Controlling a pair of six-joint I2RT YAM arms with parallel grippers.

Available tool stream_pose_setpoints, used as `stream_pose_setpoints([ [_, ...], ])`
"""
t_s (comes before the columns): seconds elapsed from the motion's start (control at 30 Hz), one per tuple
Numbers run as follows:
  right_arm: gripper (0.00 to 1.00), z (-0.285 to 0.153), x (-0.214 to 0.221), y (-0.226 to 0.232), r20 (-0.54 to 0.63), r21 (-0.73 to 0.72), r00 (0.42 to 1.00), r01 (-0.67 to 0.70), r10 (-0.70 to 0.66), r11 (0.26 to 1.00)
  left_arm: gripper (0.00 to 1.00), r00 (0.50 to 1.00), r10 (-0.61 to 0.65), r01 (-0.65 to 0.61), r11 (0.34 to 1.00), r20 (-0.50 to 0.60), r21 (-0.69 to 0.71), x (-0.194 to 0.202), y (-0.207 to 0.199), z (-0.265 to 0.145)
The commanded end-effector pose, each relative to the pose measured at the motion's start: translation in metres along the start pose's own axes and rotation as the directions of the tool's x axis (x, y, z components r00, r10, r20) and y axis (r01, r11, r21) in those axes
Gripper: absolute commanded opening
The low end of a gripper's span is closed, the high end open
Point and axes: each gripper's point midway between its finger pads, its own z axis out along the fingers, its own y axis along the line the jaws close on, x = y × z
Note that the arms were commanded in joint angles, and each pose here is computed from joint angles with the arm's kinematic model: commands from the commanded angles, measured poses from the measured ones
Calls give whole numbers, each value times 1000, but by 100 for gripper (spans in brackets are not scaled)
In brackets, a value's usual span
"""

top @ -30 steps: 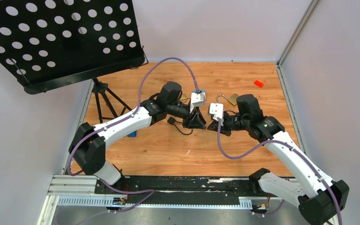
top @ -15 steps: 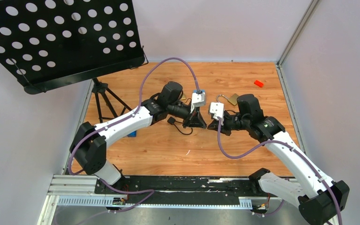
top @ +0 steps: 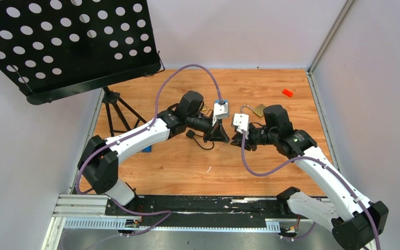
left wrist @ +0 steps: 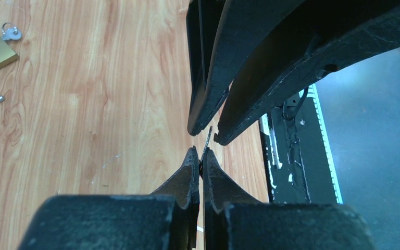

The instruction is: Unlock with the key

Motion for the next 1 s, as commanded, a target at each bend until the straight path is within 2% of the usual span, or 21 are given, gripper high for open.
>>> stream_pose_setpoints([
  [0.0, 30, -5, -8, -8, 26, 60, 999, 31, -33, 998, 0, 998, 58, -57, 997, 31, -49, -20, 5, -14],
  [0.1, 50, -5, -4, -11, 12, 77, 1000, 27, -28, 997, 0, 998, 56, -54, 996, 24, -71, -17, 9, -25],
  [0.17, 56, -5, -2, -13, 4, 83, 1000, 25, -25, 996, 0, 998, 57, -56, 995, 9, -88, -11, 12, -34],
  [0.4, 61, 9, -2, -27, 7, 91, 1000, 13, -14, 996, 0, 994, 53, -72, 974, -96, -214, 18, 23, -80],
  [0.6, 66, 45, 11, -50, -18, 73, 996, -85, 87, 994, 0, 977, 30, -104, 932, -211, -348, 50, 20, -138],
  [0.77, 71, 86, 17, -74, -34, 77, 990, -136, 139, 988, 0, 951, 35, -156, 912, -309, -379, 84, -6, -168],
  [0.97, 74, 161, 23, -83, -110, 37, 987, -110, 113, 993, 0, 936, 40, -180, 908, -350, -378, 103, -36, -182],
])
